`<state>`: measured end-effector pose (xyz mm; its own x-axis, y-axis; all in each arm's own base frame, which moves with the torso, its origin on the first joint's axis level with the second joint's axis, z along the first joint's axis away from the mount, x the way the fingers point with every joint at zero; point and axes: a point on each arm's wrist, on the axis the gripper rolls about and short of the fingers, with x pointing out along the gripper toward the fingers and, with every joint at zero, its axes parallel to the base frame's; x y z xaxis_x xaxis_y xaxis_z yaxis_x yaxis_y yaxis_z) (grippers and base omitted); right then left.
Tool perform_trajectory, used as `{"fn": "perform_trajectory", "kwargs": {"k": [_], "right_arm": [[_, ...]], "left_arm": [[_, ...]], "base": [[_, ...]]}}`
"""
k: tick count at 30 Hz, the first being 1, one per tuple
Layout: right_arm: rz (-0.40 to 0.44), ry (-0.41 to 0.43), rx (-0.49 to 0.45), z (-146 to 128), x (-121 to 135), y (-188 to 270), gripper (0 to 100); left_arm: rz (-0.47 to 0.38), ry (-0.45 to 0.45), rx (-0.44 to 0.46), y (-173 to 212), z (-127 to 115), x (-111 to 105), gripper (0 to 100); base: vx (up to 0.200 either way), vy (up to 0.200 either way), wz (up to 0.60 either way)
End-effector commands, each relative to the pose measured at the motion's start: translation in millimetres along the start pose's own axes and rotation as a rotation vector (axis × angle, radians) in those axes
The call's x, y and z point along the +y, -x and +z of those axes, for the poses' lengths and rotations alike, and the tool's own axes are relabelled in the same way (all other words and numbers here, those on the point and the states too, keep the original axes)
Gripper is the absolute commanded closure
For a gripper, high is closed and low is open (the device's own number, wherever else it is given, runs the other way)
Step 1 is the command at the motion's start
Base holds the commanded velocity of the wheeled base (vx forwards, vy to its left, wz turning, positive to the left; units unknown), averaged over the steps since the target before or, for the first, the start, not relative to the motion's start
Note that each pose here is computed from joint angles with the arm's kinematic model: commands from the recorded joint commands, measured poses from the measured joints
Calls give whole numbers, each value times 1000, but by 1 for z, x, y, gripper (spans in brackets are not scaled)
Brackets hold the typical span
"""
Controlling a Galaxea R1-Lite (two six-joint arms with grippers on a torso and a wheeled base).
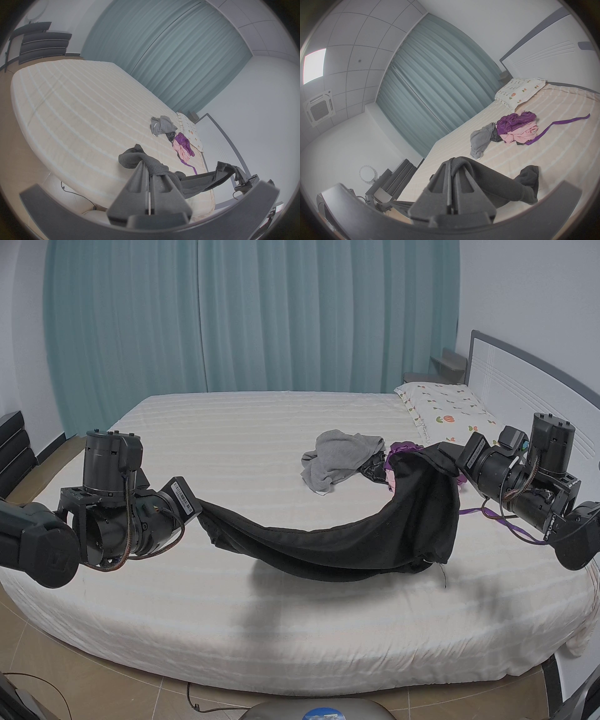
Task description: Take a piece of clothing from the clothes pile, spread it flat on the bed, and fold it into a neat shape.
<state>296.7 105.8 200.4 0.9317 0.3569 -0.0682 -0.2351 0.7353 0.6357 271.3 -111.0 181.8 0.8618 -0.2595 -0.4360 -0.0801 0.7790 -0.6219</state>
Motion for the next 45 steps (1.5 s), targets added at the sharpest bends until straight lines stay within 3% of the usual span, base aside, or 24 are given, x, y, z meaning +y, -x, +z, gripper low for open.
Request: {"fn": "perform_trajectory", "kwargs": {"k": [1, 21, 45], "right_arm": [[3, 1, 0, 0, 0, -3, 100], [23, 11, -12, -5, 15, -5, 100], [17, 6, -37, -10, 11, -14, 100]], "left_arm": [[-2, 1, -7, -1, 2, -1, 100], [5, 3, -12, 3, 2, 2, 100], [28, 2, 2, 9, 1, 5, 100]], "base": [[0, 200, 0], [0, 200, 0], [0, 200, 0]]}}
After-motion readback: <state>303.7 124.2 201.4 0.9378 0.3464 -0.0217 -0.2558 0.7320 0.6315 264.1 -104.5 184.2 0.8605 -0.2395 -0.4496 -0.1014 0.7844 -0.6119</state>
